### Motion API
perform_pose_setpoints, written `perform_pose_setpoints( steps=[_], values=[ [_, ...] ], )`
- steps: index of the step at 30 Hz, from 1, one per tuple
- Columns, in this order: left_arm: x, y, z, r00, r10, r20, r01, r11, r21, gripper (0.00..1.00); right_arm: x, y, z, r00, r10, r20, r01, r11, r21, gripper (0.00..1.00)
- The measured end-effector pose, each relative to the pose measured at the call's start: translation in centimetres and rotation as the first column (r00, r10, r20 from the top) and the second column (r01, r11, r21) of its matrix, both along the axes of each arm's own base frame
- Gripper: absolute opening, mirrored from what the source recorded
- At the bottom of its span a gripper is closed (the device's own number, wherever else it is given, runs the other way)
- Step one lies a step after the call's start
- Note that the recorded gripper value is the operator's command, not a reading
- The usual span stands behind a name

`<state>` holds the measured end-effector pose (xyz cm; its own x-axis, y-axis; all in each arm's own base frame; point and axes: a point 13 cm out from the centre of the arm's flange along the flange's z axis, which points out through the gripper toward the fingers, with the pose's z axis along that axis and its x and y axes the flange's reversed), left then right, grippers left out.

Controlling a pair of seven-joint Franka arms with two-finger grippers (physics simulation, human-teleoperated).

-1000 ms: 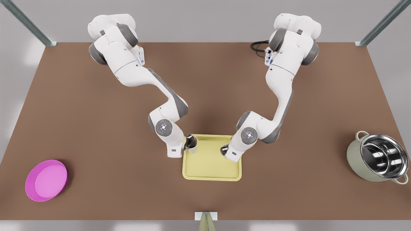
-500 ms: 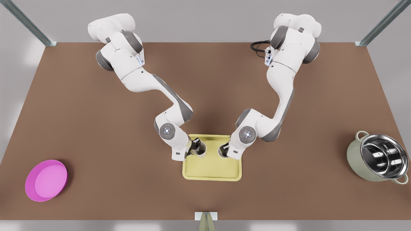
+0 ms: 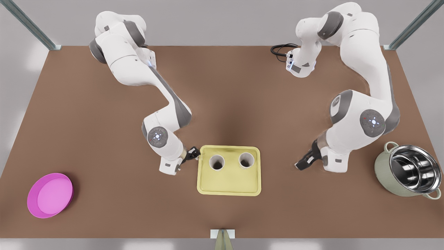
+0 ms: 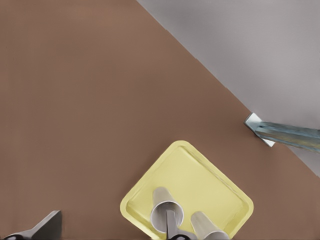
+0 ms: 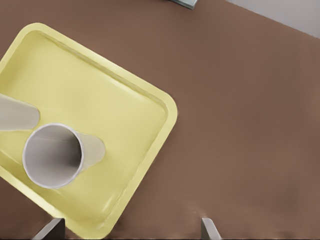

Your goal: Use both arms to respectively pick up the white IKEA cups from the middle-left and middle-right positions, then place the white IKEA cups onto the middle-middle tray, ensuring that the cups remain upright and do not tip over

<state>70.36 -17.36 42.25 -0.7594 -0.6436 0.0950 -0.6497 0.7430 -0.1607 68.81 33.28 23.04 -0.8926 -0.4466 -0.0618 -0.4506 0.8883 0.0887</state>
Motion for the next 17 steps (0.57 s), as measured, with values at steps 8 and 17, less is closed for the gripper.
perform_pose_setpoints(
  steps=[8,17],
  values=[
    [-12.0,5.5,1.7,0.962,-0.186,-0.202,0.215,0.967,0.136,1.00,-3.3,-31.0,22.9,0.932,-0.361,0.006,0.350,0.898,-0.266,1.00],
    [-12.8,7.2,-0.3,0.905,-0.330,-0.269,0.356,0.933,0.056,1.00,-14.0,-36.3,24.0,0.909,-0.391,-0.145,0.343,0.899,-0.272,1.00]
  ],
)
